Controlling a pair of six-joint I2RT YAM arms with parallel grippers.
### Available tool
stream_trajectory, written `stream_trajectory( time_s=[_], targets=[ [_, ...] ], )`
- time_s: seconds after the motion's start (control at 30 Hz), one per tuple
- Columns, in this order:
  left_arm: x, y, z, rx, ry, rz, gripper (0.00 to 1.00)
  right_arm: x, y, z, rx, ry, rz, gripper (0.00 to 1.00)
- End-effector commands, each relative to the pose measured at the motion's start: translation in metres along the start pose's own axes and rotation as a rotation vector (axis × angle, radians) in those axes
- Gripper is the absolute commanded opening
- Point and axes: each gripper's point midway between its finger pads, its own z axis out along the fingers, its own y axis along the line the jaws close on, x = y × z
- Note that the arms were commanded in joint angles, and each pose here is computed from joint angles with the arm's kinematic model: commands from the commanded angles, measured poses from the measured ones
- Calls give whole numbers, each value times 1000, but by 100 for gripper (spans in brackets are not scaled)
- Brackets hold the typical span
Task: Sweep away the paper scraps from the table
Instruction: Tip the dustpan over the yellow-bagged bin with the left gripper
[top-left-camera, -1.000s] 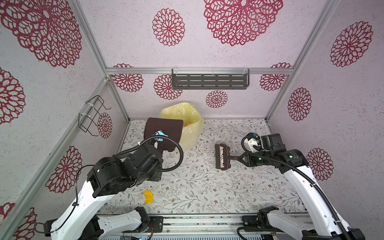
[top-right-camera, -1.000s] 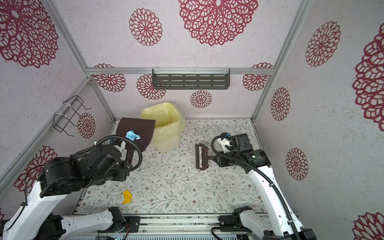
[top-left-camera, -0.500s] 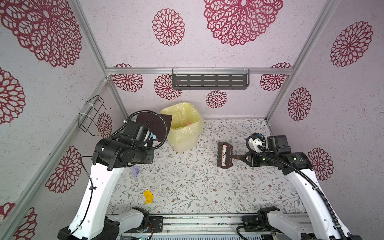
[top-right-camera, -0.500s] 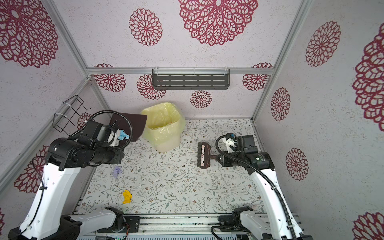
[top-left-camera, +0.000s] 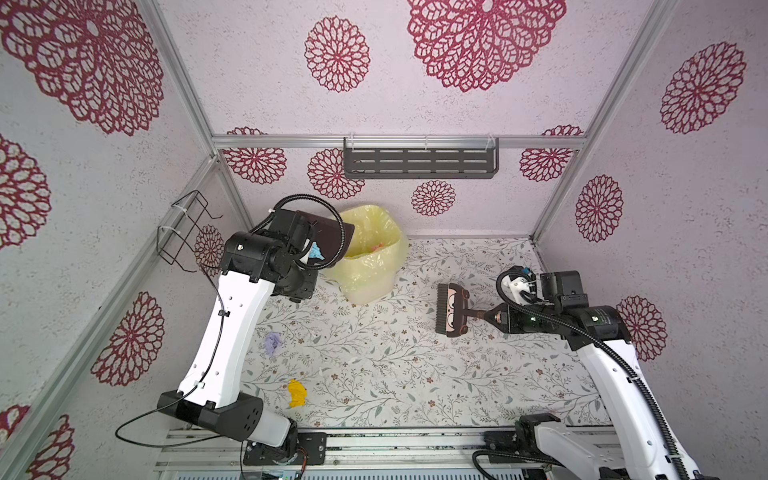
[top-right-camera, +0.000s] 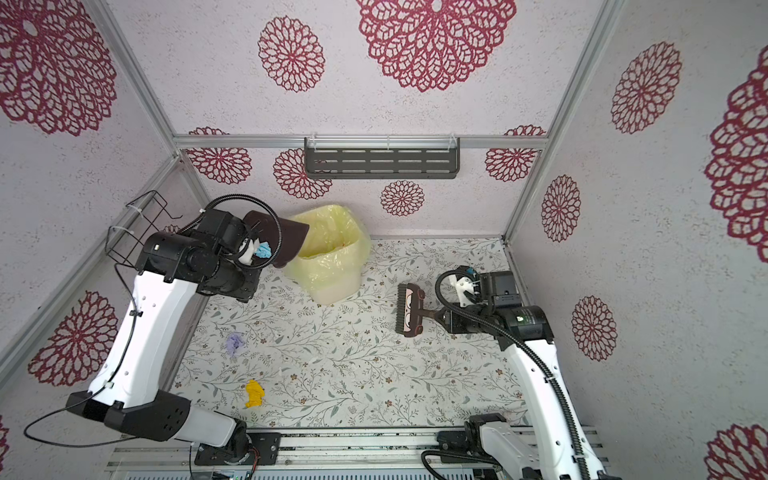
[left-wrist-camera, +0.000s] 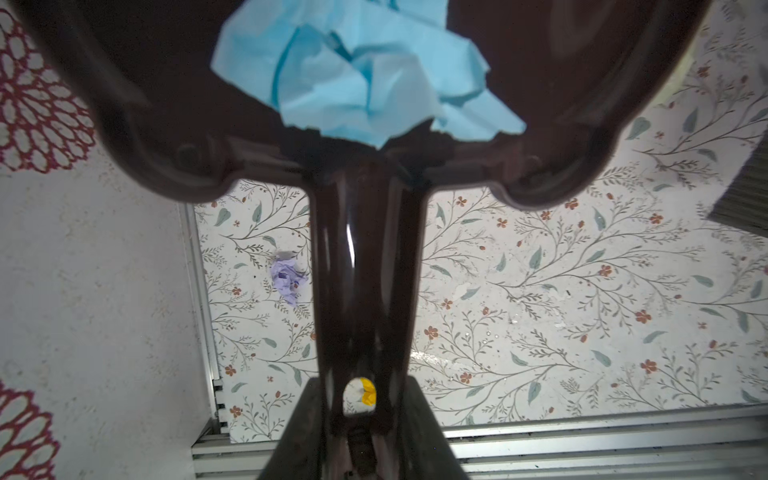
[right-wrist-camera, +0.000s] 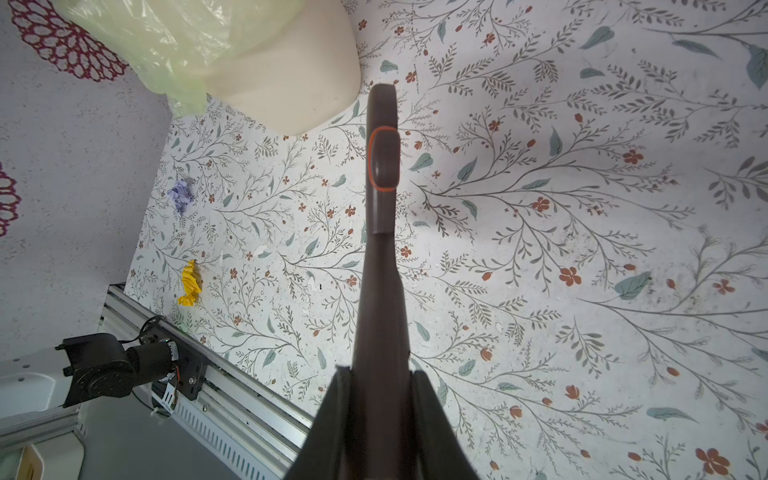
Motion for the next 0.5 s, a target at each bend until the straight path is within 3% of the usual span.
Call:
stream_trajectory(
  time_s=[0.0, 0.47],
  targets=[
    [-14, 10, 1, -67, -12, 43, 0, -4, 8, -8, -34, -32, -41, 0],
    [-67, 7, 24, -188, -25, 195, 0, 5, 6, -4, -50, 8, -19, 0]
  ],
)
